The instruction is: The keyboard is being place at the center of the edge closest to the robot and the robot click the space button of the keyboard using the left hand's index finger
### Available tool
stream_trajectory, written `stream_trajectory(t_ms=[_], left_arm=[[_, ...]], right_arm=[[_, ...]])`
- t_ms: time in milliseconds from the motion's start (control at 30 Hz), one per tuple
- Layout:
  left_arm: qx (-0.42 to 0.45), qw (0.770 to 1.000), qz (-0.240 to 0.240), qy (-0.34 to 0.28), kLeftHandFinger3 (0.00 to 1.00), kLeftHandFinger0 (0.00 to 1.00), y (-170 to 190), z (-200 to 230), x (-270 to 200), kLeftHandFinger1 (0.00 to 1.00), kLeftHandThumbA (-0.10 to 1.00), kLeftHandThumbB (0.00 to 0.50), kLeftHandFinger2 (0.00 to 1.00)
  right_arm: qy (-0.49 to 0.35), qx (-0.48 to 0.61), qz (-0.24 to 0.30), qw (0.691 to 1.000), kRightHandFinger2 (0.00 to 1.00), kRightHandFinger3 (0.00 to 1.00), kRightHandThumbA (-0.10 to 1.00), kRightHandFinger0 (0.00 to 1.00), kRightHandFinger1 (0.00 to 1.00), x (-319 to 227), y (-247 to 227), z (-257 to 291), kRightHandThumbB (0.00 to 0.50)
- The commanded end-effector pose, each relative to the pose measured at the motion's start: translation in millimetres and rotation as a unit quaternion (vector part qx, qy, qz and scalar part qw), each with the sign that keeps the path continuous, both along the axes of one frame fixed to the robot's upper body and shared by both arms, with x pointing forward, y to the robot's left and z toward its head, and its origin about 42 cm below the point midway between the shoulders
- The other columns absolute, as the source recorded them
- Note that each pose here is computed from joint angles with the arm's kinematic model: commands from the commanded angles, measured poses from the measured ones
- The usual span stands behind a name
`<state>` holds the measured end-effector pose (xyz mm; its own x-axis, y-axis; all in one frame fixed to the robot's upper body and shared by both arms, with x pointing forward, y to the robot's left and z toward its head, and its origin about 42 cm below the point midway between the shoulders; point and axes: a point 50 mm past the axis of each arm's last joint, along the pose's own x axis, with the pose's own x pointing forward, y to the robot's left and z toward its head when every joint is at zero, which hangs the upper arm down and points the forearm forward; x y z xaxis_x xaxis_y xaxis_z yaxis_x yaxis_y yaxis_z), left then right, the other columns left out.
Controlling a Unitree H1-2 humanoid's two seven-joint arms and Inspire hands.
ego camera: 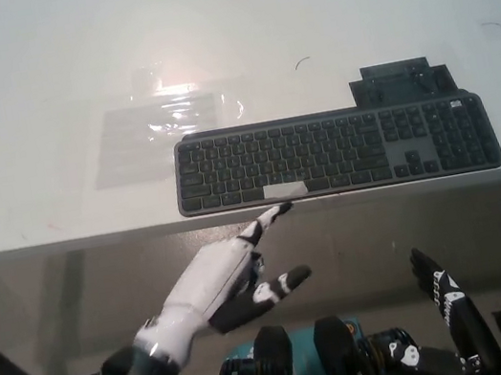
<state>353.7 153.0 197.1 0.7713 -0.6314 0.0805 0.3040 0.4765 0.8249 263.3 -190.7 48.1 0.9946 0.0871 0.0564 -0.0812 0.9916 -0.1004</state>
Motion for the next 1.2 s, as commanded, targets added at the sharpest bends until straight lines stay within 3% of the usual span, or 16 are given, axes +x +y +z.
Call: stream_trajectory(t_ms=[0, 100, 233, 333, 400, 500, 567, 733, 767, 867, 1167], left_arm=[[0.122, 0.992, 0.026, -0.012, 1.00, 0.00, 3.5, 13.5, 23.1, 0.00, 1.00, 0.486, 0.06], [0.126, 0.992, 0.027, 0.003, 1.00, 0.00, 2.3, 14.0, 28.7, 0.00, 1.00, 0.474, 0.06], [0.137, 0.989, 0.038, 0.027, 1.00, 0.02, 3.0, 15.1, 39.0, 0.09, 1.00, 0.456, 0.16], [0.136, 0.989, 0.048, 0.038, 1.00, 0.00, 3.3, 15.0, 44.6, 0.07, 1.00, 0.457, 0.11], [0.134, 0.989, 0.052, 0.045, 1.00, 0.00, 3.9, 13.7, 47.0, 0.18, 1.00, 0.457, 0.20], [0.127, 0.988, 0.065, 0.054, 1.00, 0.05, 5.4, 10.6, 50.7, 0.40, 1.00, 0.449, 0.43], [0.125, 0.988, 0.070, 0.062, 1.00, 0.06, 6.0, 7.6, 51.9, 0.46, 1.00, 0.435, 0.51], [0.124, 0.987, 0.076, 0.063, 1.00, 0.01, 6.6, 1.1, 50.2, 0.48, 1.00, 0.443, 0.57], [0.126, 0.987, 0.078, 0.062, 1.00, 0.04, 7.1, 2.1, 50.0, 0.51, 1.00, 0.423, 0.61], [0.125, 0.987, 0.080, 0.058, 1.00, 0.08, 7.7, 6.9, 53.7, 0.57, 1.00, 0.427, 0.70], [0.123, 0.987, 0.085, 0.060, 1.00, 0.17, 4.1, 15.2, 63.1, 0.59, 1.00, 0.453, 0.74]], right_arm=[[-0.050, 0.000, 0.006, 0.999, 1.00, 1.00, 1.00, 1.00, 1.00, 16.3, 1.0, 21.7, 0.341], [-0.051, -0.001, 0.008, 0.999, 1.00, 1.00, 1.00, 1.00, 1.00, 16.8, 0.6, 22.1, 0.344], [-0.052, -0.005, 0.005, 0.999, 1.00, 1.00, 1.00, 1.00, 1.00, 17.6, 0.0, 23.8, 0.339], [-0.054, -0.005, 0.005, 0.999, 1.00, 1.00, 1.00, 1.00, 1.00, 18.1, -0.2, 24.6, 0.345], [-0.054, -0.004, 0.004, 0.999, 1.00, 1.00, 1.00, 1.00, 1.00, 18.4, -0.1, 24.6, 0.347], [-0.055, -0.004, 0.005, 0.998, 1.00, 1.00, 1.00, 1.00, 1.00, 18.4, 0.2, 24.4, 0.337], [-0.054, -0.006, 0.004, 0.999, 1.00, 1.00, 1.00, 1.00, 1.00, 18.6, 0.4, 24.6, 0.334], [-0.052, -0.005, 0.004, 0.999, 1.00, 1.00, 1.00, 1.00, 1.00, 17.5, -0.6, 23.7, 0.339], [-0.054, -0.006, 0.004, 0.999, 1.00, 1.00, 1.00, 1.00, 1.00, 17.8, -0.4, 23.7, 0.333], [-0.056, -0.006, 0.003, 0.998, 1.00, 1.00, 1.00, 1.00, 1.00, 19.8, -0.4, 24.3, 0.332], [-0.053, -0.007, 0.004, 0.999, 1.00, 1.00, 1.00, 1.00, 1.00, 20.0, 0.2, 24.3, 0.332]])
